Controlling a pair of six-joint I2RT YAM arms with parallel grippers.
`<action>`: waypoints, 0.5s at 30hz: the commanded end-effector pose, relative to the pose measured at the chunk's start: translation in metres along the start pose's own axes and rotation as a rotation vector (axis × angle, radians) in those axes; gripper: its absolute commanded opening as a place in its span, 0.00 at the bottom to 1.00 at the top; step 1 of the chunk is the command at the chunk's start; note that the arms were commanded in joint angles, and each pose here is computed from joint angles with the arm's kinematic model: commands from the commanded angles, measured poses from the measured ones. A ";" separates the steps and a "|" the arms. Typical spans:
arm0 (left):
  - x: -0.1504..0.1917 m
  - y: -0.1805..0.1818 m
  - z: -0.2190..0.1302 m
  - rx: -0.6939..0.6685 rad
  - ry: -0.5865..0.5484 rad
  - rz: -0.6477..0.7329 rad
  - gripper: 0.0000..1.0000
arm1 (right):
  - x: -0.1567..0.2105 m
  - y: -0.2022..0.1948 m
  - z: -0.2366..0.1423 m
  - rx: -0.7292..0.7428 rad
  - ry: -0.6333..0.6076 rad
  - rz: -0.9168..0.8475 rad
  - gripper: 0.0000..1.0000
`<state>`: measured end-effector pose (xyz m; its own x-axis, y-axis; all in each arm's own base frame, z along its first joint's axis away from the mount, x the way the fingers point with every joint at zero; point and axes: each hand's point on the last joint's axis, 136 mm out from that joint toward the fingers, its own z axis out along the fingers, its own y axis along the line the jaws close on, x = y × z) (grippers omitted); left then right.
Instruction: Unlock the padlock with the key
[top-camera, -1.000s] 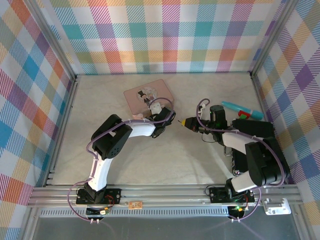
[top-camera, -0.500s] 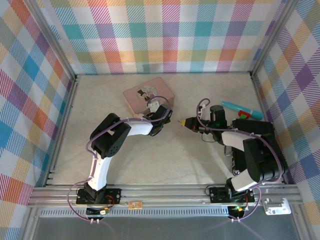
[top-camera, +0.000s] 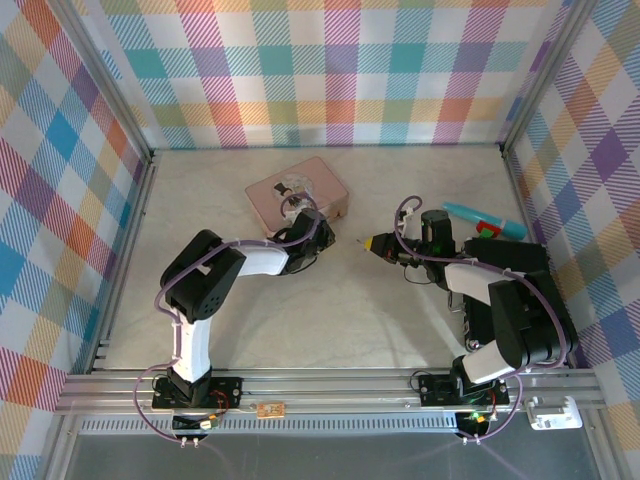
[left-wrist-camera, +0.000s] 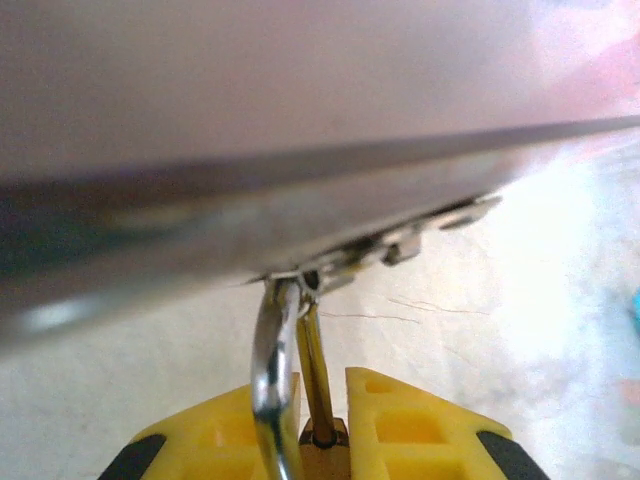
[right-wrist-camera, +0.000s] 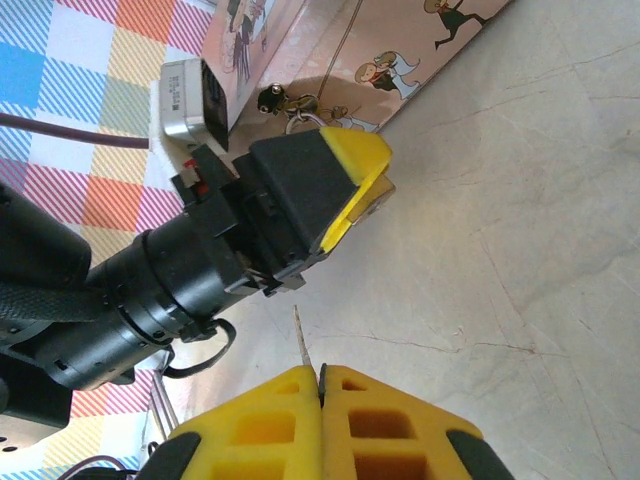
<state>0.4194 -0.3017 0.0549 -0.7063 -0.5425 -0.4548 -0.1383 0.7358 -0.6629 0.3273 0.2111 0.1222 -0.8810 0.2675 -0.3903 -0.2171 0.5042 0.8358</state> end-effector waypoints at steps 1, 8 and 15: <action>-0.023 -0.065 -0.030 0.269 -0.038 -0.084 0.00 | -0.008 0.013 -0.001 -0.048 -0.006 -0.002 0.00; -0.025 -0.083 -0.048 0.387 -0.023 -0.170 0.00 | -0.011 0.011 0.006 -0.064 -0.011 0.026 0.00; -0.025 -0.089 -0.052 0.480 -0.019 -0.278 0.00 | -0.009 0.015 0.019 -0.071 -0.004 0.029 0.00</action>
<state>0.4077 -0.3199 0.1002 -0.6943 -0.6596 -0.2877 -0.0945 0.4799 -0.8722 0.3322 0.2217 0.1177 -0.8976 0.2836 -0.3373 -0.1793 0.4643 0.8674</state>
